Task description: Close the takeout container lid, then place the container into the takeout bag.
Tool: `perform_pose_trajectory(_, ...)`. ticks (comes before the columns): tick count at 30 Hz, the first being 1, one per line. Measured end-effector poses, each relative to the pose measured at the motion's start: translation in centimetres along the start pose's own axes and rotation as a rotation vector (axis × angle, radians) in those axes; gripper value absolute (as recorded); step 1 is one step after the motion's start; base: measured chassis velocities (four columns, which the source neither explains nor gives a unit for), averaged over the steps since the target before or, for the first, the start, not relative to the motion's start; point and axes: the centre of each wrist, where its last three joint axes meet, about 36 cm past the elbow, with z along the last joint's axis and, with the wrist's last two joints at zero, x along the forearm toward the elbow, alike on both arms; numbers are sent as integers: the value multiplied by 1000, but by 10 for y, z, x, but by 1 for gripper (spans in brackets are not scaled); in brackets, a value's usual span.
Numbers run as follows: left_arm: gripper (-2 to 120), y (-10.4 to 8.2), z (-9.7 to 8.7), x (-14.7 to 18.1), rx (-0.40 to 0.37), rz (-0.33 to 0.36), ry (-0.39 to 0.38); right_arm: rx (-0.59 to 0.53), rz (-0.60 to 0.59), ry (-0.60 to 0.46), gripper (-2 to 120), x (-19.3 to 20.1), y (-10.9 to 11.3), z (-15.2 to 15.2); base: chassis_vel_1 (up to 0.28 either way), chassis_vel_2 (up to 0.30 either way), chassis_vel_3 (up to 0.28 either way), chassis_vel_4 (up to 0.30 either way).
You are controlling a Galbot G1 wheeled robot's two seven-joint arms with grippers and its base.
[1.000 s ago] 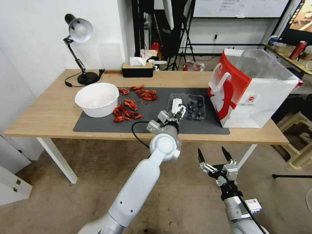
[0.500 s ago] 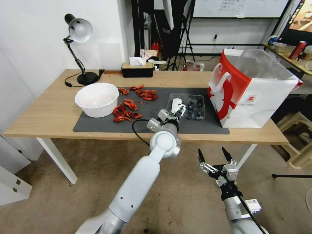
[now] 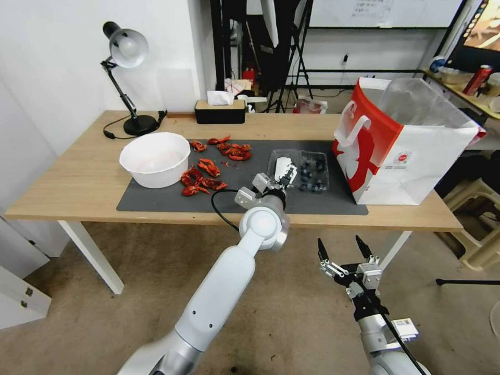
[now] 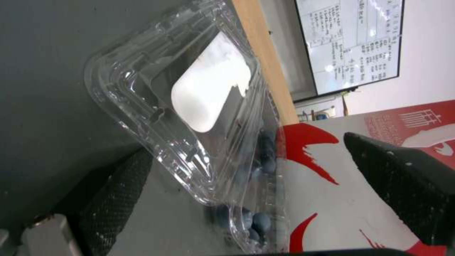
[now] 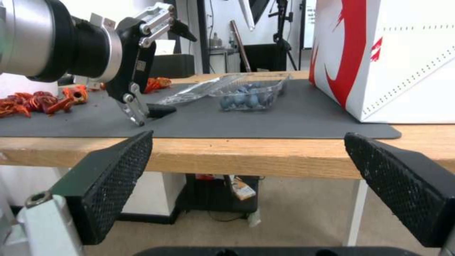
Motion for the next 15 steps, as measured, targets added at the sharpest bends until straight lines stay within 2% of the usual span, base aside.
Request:
perform_pose_trajectory(7, 100, 0, -6, -2, 21, 7, -19, 0, 2, 3, 100, 0, 1, 1, 0, 0, 0, 0)
perform_pose_trajectory(15, 100, -2, -8, 1, 49, 59, -33, 2, 0, 4, 100, 0, 2, 3, 0, 0, 0, 0)
